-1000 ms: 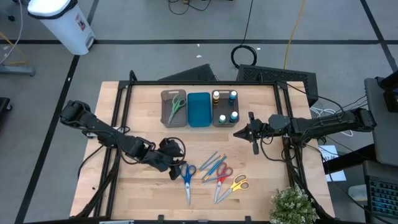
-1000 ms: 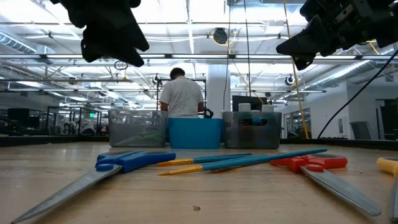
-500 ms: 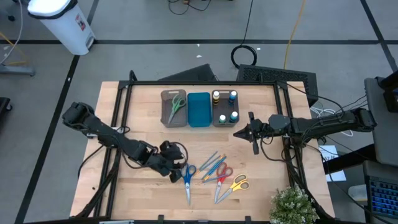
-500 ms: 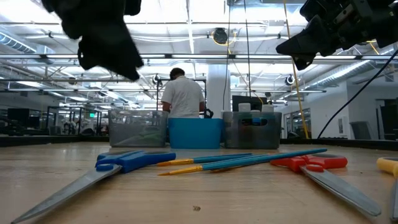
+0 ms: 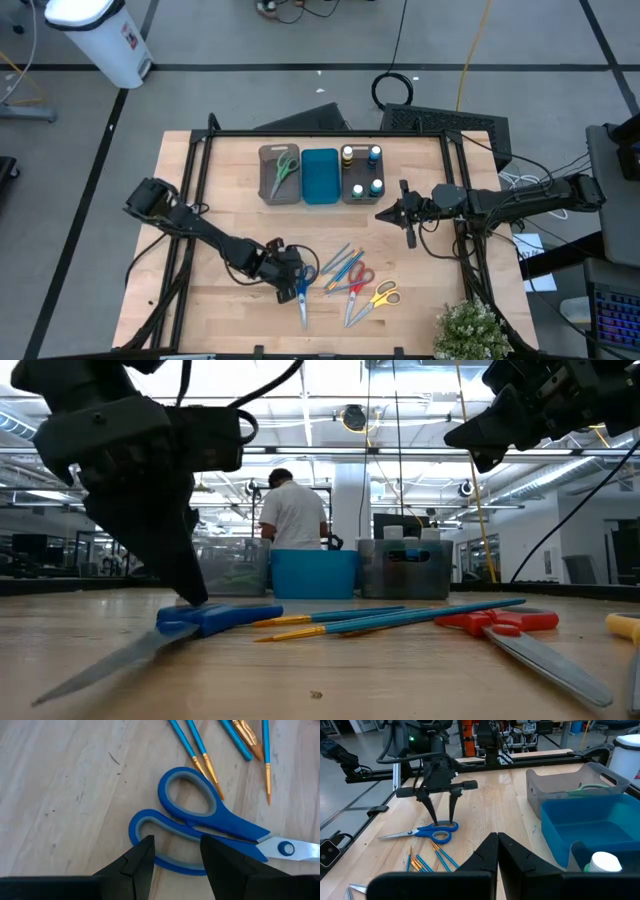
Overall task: Pick & Place Paint Supplies
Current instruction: Put the blue scissors into the left gray bin
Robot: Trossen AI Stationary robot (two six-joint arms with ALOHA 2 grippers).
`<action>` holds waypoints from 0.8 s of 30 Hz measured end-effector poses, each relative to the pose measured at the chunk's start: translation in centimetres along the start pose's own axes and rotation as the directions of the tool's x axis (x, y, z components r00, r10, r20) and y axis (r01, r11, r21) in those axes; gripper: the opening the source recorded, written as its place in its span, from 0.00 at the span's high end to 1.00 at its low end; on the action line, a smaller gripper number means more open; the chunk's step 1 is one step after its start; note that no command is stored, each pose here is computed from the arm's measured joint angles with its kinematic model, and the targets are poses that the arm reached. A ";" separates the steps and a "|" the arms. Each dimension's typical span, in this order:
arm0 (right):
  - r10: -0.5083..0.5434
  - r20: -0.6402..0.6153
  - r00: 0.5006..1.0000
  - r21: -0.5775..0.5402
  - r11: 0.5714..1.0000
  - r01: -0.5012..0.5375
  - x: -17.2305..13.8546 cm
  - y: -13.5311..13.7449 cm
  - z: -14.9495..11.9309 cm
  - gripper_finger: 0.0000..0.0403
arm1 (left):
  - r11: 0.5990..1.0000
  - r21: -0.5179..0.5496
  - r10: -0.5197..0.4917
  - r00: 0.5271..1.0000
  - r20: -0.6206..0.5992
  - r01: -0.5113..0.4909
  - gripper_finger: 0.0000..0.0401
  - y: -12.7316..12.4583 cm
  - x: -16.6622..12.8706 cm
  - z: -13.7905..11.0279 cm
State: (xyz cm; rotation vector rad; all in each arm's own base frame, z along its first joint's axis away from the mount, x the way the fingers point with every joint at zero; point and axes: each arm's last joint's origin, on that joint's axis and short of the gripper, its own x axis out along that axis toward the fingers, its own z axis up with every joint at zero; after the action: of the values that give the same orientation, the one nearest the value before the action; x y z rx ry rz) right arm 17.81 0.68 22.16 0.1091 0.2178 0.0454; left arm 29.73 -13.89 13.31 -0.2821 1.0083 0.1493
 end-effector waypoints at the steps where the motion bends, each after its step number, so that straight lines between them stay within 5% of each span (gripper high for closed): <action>1: 0.000 0.000 1.000 0.000 1.000 0.000 0.0 0.0 0.0 1.00 | 1.000 -0.001 0.001 1.000 -0.007 -0.001 0.58 0.1 0.1 0.0; 14: 0.000 0.000 1.000 0.000 1.000 0.000 0.0 0.0 0.0 1.00 | 0.988 0.024 0.156 0.971 -0.178 -0.155 0.58 2.6 -0.1 -0.7; 24: 0.000 0.001 1.000 0.000 1.000 0.000 0.0 0.0 0.0 1.00 | 0.988 0.056 0.150 0.974 -0.169 -0.143 0.58 3.1 -2.9 -0.2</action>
State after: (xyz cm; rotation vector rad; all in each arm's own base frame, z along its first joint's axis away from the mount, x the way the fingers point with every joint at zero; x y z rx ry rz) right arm 17.81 0.68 22.17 0.1091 0.2171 0.0455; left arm 27.21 -10.97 15.17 -0.1824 1.2037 0.2397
